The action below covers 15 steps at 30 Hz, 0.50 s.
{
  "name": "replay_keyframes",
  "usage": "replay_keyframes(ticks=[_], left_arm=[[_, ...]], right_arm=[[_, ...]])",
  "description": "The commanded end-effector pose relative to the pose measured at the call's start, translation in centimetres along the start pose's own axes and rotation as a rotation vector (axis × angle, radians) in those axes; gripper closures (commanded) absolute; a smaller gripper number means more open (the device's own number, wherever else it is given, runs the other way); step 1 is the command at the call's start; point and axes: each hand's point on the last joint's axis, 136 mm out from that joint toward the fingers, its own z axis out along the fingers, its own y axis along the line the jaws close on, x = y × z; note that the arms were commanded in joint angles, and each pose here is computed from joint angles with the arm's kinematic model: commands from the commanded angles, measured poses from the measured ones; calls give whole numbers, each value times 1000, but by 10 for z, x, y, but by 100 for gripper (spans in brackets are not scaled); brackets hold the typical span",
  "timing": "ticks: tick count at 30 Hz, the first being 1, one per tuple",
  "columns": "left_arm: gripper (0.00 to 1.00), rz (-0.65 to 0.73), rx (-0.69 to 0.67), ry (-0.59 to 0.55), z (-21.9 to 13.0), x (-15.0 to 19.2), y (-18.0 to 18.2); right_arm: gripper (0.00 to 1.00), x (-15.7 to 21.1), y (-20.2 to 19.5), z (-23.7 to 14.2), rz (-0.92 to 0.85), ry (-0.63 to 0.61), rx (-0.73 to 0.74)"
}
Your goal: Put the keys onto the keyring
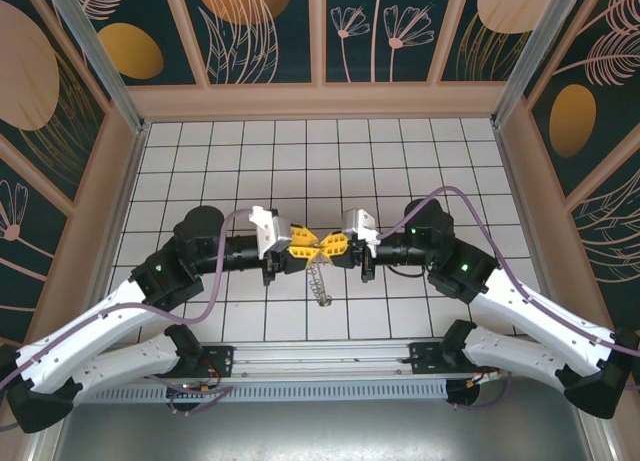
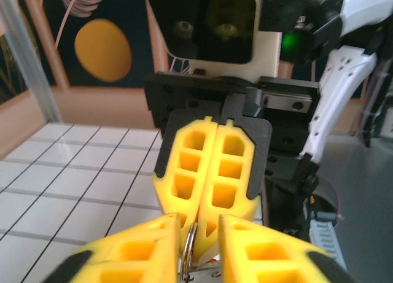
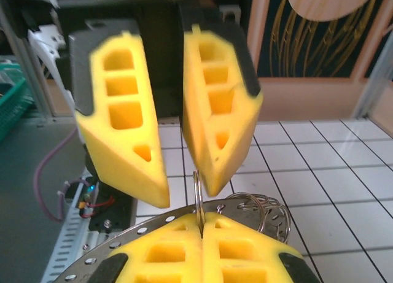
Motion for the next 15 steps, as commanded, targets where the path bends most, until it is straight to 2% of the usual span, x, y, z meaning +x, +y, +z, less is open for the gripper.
replay_keyframes(ticks=[1, 8, 15], left_arm=[[74, -7, -58, 185, -4, 34, 8], [74, 2, -68, 251, -5, 39, 12], [79, 9, -63, 262, -1, 40, 13]], right_arm=[[100, -6, -11, -6, -40, 41, 63], [100, -8, -10, -4, -50, 61, 40], [100, 10, -10, 6, -31, 159, 16]])
